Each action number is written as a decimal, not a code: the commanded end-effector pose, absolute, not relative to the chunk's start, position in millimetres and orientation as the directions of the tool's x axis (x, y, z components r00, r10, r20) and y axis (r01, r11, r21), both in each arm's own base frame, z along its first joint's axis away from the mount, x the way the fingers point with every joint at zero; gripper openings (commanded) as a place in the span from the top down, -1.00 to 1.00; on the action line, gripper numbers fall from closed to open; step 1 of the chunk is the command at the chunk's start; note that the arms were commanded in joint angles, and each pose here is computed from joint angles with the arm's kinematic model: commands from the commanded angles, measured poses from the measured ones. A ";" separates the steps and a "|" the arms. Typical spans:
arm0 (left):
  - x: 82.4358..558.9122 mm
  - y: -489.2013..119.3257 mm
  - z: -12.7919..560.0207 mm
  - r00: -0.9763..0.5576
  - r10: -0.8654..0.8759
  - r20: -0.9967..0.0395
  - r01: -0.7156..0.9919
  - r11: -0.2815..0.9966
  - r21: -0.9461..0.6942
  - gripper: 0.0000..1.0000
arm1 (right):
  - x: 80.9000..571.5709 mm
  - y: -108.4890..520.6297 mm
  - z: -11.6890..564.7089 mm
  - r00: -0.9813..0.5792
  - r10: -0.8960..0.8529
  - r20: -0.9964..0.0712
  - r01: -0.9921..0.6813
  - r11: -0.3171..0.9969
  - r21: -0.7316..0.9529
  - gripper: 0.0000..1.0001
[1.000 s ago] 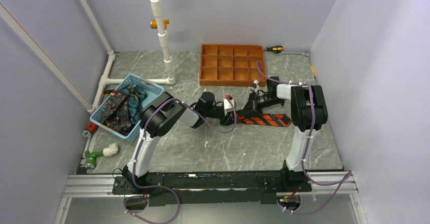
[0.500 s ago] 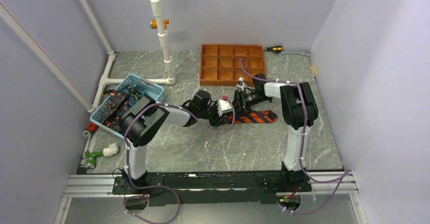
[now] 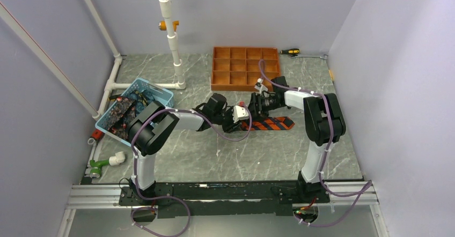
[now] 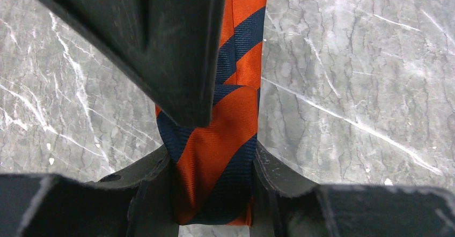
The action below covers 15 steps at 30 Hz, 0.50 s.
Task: Roll the ties
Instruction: Roll the tie at the center of the board.
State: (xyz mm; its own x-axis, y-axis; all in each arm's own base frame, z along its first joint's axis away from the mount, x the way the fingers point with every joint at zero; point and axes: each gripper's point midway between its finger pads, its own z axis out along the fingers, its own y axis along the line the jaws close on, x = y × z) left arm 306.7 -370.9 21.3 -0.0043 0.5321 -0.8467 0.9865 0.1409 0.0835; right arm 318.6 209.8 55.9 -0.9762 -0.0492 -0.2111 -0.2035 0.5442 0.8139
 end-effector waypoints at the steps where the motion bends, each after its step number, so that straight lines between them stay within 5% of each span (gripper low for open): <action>1: 263.8 -299.9 -76.8 -0.173 0.789 -0.590 0.983 0.180 -0.048 1.00 | 321.6 217.6 45.5 -0.975 -0.052 -0.216 -0.210 0.537 0.817 0.00; 6: 264.7 -302.8 -74.5 -0.168 0.783 -0.599 0.983 0.175 -0.048 1.00 | 316.0 212.4 31.0 -0.975 -0.059 -0.215 -0.209 0.578 0.789 0.83; 9: 264.3 -305.0 -73.2 -0.160 0.778 -0.608 0.985 0.164 -0.049 1.00 | 312.1 206.3 22.6 -0.978 -0.060 -0.200 -0.195 0.615 0.764 1.00; 15: 270.8 -333.5 -45.4 -0.149 0.679 -0.719 0.987 0.143 -0.070 -0.05 | 300.9 180.4 -10.1 -0.982 -0.107 -0.154 -0.181 0.747 0.640 1.00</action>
